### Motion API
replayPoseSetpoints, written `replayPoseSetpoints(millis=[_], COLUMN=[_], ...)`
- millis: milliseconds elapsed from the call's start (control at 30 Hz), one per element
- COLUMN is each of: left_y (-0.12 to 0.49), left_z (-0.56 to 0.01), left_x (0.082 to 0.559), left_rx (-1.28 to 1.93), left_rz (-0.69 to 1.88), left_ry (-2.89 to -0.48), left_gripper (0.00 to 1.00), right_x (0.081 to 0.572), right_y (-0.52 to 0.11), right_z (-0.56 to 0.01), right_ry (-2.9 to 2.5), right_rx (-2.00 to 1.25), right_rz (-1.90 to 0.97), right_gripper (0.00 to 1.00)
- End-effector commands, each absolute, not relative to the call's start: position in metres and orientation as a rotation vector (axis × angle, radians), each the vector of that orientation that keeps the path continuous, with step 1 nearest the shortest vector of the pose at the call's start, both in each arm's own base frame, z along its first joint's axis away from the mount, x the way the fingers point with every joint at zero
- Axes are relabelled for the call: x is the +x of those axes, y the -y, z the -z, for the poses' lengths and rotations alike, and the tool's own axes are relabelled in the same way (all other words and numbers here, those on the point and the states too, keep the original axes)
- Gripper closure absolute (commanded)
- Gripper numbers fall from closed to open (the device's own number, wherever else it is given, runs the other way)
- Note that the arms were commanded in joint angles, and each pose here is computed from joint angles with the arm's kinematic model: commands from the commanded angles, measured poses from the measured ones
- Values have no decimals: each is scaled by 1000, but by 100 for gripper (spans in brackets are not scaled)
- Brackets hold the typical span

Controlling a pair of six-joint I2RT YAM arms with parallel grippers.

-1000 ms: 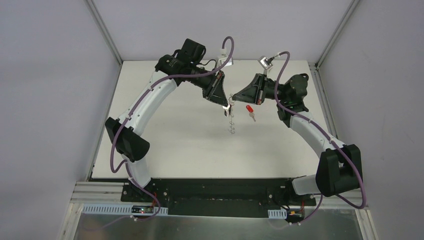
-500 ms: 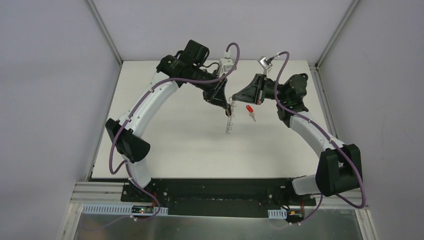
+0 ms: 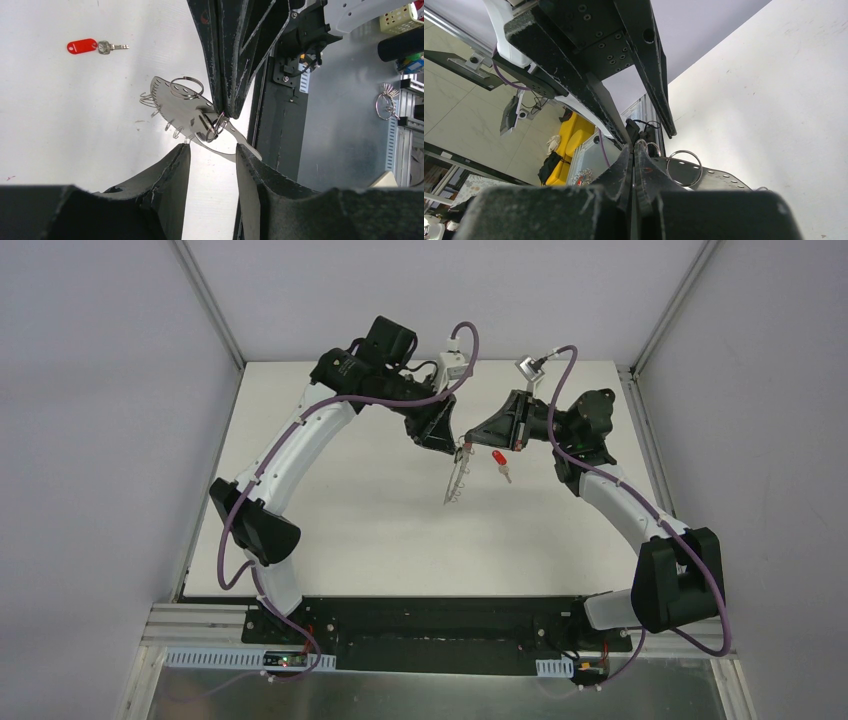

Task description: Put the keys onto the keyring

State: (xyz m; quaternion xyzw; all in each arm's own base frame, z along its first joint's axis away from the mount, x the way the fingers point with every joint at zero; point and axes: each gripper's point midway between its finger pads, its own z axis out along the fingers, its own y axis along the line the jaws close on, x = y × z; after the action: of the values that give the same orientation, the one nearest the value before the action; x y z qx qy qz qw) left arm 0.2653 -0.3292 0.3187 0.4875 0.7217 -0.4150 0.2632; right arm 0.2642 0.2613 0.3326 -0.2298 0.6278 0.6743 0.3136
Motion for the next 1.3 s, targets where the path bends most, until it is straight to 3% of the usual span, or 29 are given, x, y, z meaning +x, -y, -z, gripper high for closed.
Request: replayPoseSetpoints(millis=[0,533,933,1267], left_y=[334,345,344,348], left_z=[-349,-347,-344,-348], left_x=[263,258,251,251], left_rx=[1306,1302,1301,1287], left_rz=[1130,1253,1295,1325], left_ry=[-1835,-1804,-1808,-1806], left_gripper=[60,66,81,100], right_x=[259,257,259,260], right_y=[-258,-259,-258,-259], right_z=[-345,-345,-342,-338], right_ry=[-1581,-1580,-1585,-1592], right_rx=[-669,-678,-675,-679], right_rz=[-1740,-1747,-1740,-1731], right_gripper=[100,100,100,100])
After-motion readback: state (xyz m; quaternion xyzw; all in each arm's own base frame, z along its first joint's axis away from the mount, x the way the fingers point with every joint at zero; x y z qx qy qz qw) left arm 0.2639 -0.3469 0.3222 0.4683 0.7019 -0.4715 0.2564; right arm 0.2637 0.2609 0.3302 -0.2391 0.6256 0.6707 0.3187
